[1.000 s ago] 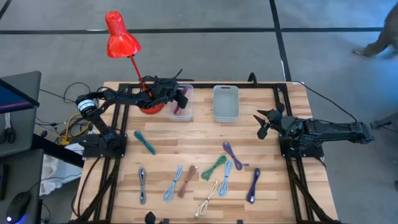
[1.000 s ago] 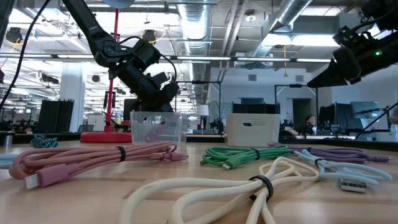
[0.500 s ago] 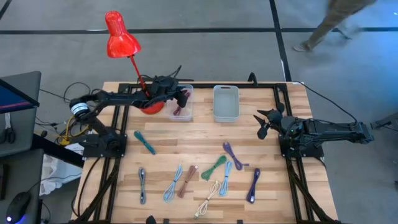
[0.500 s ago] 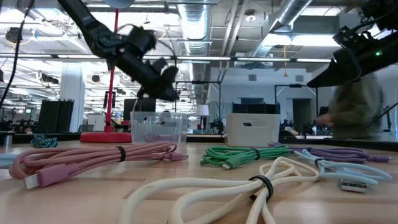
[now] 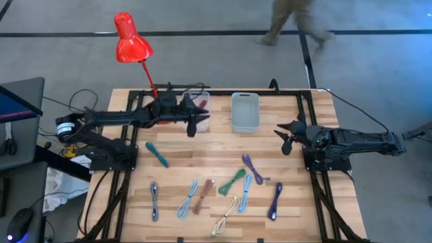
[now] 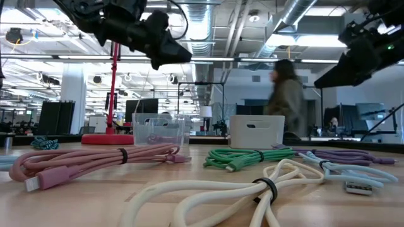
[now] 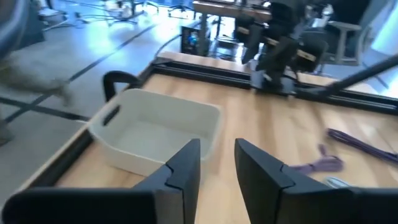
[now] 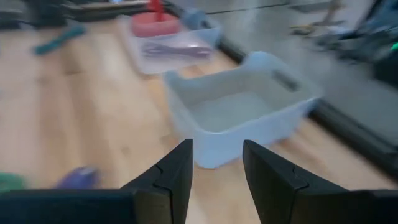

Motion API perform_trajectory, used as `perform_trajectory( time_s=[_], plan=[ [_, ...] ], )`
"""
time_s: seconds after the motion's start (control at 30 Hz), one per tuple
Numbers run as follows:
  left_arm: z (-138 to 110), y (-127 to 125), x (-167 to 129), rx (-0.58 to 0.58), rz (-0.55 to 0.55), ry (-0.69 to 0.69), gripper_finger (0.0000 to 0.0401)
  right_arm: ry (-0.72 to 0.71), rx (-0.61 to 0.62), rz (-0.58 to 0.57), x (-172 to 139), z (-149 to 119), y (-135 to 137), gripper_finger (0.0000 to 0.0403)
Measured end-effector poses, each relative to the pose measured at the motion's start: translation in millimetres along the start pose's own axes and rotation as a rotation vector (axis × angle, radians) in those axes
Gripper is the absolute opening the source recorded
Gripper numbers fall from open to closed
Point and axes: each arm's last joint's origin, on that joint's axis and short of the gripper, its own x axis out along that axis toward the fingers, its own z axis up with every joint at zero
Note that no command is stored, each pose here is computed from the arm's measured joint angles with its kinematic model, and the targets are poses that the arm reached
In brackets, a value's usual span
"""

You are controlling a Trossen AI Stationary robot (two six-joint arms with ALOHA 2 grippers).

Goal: Pick & Place USB Port
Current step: Put the purple USB cable into the gray bin

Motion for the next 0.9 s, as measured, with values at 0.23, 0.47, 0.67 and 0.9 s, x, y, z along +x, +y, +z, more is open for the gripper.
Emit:
perform_trajectory(
  time_s=[0.23, 0.47, 0.67, 0.9],
  plan=[
    [-5, -27, 3, 0.006, -0.106, 0.014, 0.0108, -0.004, 0.063, 0.159, -4, 6, 7, 0.0135],
    [-3, -60, 1, 0.054, -0.234, 0.006, 0.0106, -0.013, 0.068, 0.230, -9, 10, 12, 0.0134],
    [3, -70, -22, 0.121, -0.265, 0.050, 0.0088, -0.020, 0.062, 0.262, -11, 10, 15, 0.0133],
    [-16, -65, -54, 0.063, -0.230, 0.106, 0.0070, -0.037, 0.058, 0.252, -11, 12, 15, 0.0133]
  ],
)
